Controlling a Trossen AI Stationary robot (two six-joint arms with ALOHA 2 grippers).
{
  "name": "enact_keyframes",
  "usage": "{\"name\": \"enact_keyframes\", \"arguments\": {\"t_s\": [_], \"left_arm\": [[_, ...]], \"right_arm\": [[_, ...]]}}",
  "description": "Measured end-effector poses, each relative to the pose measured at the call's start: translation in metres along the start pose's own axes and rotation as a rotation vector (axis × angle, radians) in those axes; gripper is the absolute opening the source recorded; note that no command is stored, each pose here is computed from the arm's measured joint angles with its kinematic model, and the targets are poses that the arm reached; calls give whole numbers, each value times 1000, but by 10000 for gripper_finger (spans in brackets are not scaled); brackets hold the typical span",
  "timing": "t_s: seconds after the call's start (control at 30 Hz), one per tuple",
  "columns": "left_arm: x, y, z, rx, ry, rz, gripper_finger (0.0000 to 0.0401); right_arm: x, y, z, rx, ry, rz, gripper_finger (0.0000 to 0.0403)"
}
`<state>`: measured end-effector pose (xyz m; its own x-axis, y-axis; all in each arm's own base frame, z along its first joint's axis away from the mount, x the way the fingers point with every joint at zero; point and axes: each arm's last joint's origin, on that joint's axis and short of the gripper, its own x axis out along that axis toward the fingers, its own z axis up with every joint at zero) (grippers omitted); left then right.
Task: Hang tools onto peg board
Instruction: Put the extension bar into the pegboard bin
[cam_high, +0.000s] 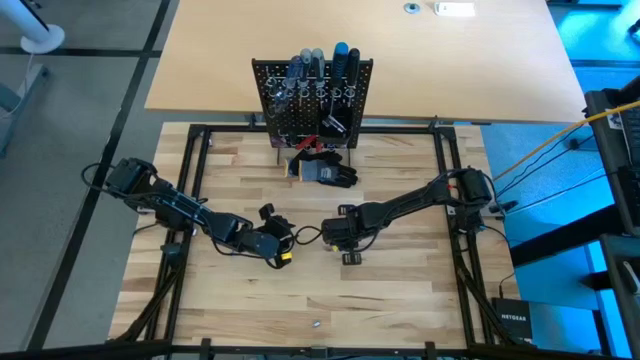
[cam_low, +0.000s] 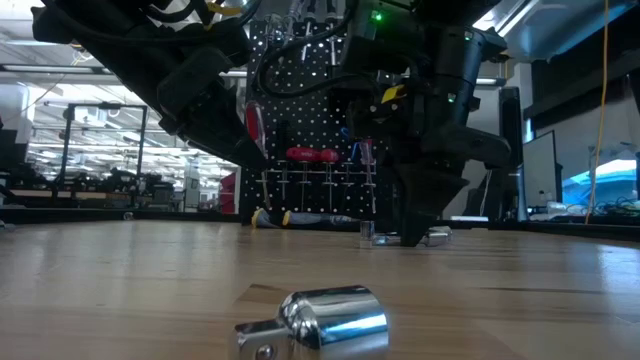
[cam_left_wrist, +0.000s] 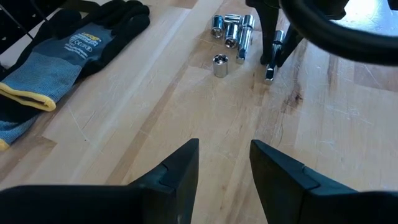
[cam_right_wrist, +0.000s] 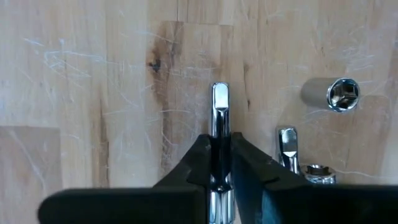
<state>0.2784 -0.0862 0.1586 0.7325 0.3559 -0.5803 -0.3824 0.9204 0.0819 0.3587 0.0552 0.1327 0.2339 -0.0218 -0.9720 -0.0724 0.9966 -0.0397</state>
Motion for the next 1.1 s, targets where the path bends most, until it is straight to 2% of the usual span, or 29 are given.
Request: {"name": "enact_keyframes", "arguments": {"t_s": [0.2, 0.43, 0.6, 0.8, 1.1], "left_arm": [[0, 0, 0, -2, 0, 0, 134], [0, 0, 0, -14, 1, 1, 134], [0, 0, 0, -15, 0, 0, 134], [0, 0, 0, -15, 0, 0, 134], [0, 0, 0, -16, 0, 0, 134]], "right_arm": [[-20, -2, -4, 1, -17, -1, 43], [-69, -7, -5, 12, -133, -70, 44], [-108, -12, -8, 20, -266, -137, 46], [-153, -21, -15, 44, -427, -273, 47], [-211, -60, -24, 181, -707, -405, 48]]}}
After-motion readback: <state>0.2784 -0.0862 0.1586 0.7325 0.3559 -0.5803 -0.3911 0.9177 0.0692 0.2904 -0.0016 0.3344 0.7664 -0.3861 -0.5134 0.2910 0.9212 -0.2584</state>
